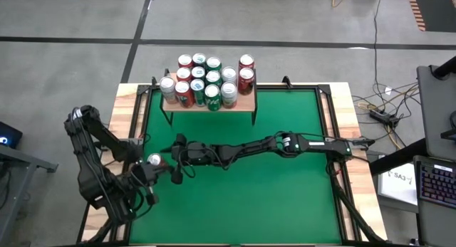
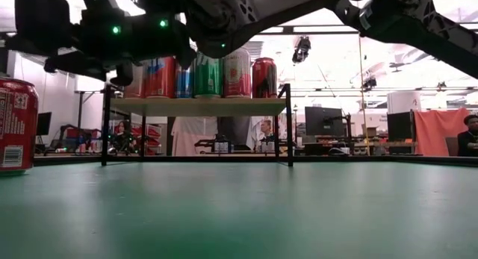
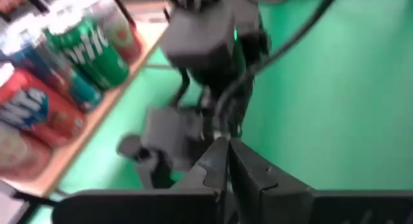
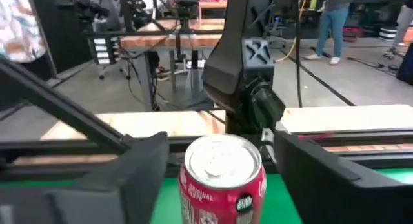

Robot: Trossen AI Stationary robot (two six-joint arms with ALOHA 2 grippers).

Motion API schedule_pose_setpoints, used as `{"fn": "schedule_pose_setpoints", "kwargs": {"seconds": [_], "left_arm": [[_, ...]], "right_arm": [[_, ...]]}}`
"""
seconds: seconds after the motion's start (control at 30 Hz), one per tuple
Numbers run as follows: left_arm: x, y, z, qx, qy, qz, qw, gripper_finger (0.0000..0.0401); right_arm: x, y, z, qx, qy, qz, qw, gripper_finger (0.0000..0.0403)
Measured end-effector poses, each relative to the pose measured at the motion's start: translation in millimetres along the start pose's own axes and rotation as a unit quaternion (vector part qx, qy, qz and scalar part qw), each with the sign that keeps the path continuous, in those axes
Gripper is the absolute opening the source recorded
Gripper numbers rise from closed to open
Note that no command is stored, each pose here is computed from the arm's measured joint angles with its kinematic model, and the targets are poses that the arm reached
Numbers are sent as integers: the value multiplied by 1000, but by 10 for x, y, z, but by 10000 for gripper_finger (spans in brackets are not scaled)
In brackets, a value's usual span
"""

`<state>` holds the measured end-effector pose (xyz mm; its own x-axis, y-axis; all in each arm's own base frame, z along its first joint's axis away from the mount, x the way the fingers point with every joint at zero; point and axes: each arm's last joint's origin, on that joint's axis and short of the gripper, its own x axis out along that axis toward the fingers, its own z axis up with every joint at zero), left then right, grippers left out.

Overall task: Place canned beverage on shelf
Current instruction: Put the red can on the shelf

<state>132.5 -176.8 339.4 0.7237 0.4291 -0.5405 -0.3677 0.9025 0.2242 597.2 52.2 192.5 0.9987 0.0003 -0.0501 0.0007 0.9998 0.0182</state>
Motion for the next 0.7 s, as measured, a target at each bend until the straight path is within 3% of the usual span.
{"fn": "schedule_pose_setpoints", "kwargs": {"seconds": [0.23,0.33,0.5,0.7], "left_arm": [[-59,55,119,21,-73,12,997,0],[-73,66,151,19,-77,11,997,0],[0,73,100,-11,12,-3,1000,0],[159,153,15,-57,127,3,990,0]], "right_arm": [[6,-25,-7,-11,-7,8,1000,151],[9,-60,-81,-25,25,-2,999,108],[-87,-122,-123,-89,153,-41,983,47],[-437,-48,357,-149,266,-83,949,11]]}}
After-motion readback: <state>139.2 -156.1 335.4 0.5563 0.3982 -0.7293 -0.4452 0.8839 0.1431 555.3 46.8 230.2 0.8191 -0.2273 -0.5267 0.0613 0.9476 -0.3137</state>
